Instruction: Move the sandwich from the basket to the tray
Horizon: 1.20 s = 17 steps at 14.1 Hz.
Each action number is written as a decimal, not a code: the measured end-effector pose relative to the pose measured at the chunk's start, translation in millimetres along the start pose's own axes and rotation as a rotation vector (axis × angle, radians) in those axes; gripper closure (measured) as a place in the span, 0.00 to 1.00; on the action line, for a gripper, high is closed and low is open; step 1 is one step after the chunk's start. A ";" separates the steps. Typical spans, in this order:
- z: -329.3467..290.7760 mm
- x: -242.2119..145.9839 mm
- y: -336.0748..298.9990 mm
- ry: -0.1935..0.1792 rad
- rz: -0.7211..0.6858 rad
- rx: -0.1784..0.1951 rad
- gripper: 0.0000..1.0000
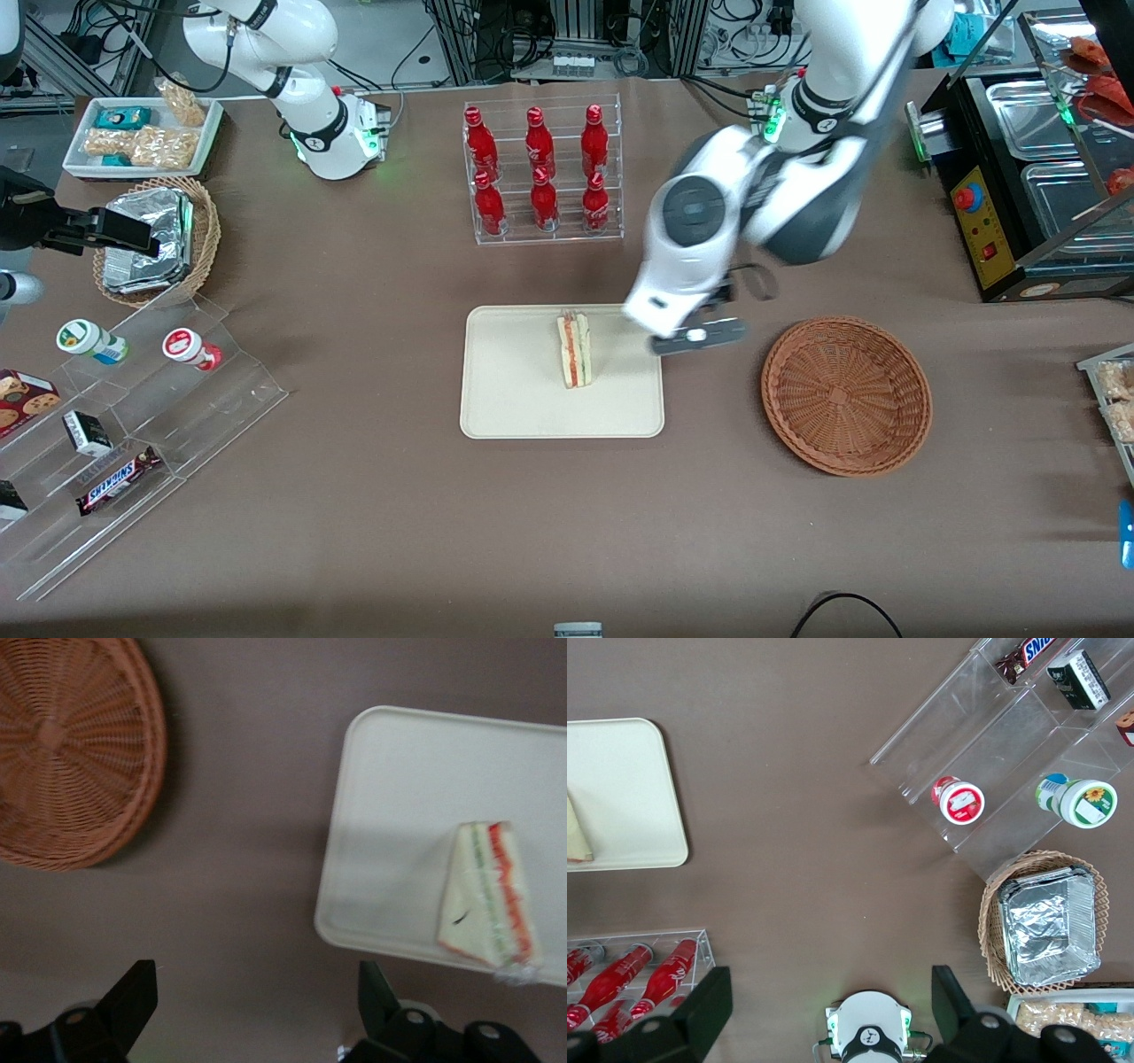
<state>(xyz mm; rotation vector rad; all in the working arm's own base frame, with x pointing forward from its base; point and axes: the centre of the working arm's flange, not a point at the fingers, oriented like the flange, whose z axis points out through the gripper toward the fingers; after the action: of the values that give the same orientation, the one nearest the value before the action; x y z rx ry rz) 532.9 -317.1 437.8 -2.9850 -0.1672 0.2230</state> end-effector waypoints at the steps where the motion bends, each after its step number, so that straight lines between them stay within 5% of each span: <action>1: -16.1 -0.8 -32.9 -0.030 0.029 0.017 0.00; 4: -62.0 -12.5 -118.8 -0.099 0.111 0.031 0.00; 7: -88.7 -18.7 -188.9 -0.123 0.138 0.013 0.00; 12: -106.0 -12.9 -283.3 -0.122 0.119 -0.033 0.00; 17: -151.0 -25.3 -300.7 -0.096 0.117 -0.044 0.00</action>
<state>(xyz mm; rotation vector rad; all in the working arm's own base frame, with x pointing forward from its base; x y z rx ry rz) 501.4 -44.7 634.4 -3.0320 -0.0071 0.3809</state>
